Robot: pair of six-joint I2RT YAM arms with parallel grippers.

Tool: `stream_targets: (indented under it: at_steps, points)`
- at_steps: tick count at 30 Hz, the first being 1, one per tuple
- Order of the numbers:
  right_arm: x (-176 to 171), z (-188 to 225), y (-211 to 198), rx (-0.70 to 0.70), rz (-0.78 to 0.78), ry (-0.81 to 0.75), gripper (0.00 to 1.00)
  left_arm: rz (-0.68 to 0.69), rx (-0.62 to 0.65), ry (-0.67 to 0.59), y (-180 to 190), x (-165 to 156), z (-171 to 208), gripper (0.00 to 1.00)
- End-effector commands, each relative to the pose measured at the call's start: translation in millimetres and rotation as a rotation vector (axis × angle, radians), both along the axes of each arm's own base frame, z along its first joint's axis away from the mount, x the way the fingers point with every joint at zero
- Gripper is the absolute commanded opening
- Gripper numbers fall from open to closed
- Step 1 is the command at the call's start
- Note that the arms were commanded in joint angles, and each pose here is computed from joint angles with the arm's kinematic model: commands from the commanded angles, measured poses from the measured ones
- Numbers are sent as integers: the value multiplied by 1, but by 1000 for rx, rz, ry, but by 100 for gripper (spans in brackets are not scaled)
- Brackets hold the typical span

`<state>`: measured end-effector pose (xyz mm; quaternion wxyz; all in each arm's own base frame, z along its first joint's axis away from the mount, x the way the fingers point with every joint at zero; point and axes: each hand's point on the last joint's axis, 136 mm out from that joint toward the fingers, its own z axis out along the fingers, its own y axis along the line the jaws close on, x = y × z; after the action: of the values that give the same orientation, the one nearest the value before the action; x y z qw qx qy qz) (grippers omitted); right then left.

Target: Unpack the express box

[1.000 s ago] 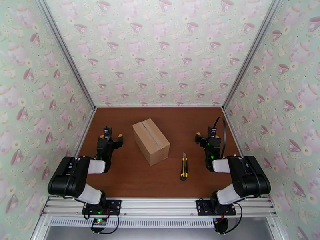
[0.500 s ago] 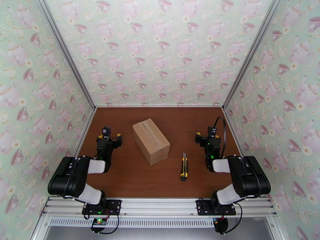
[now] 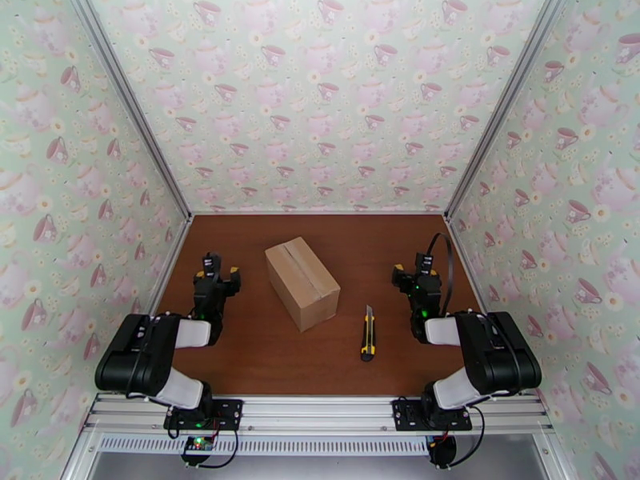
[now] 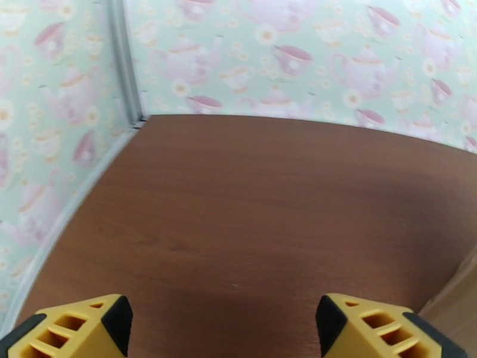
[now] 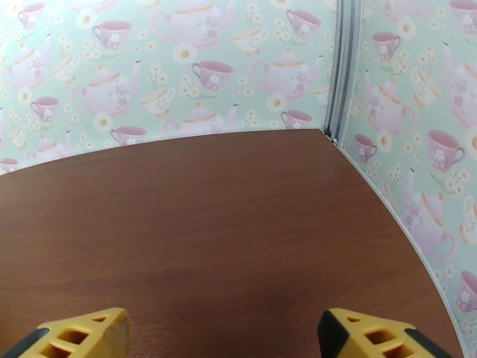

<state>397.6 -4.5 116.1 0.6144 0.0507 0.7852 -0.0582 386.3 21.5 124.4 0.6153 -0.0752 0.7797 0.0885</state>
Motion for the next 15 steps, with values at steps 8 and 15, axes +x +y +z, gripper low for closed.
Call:
stream_targets:
  at_steps: [8,15]
  points:
    - [-28,66,26,-34,-81,84,77,67,-211,-44,-10,-29,86,79]
    - [-81,36,61,143,-56,245,73,-51,-478,66,-49,-66,85,72]
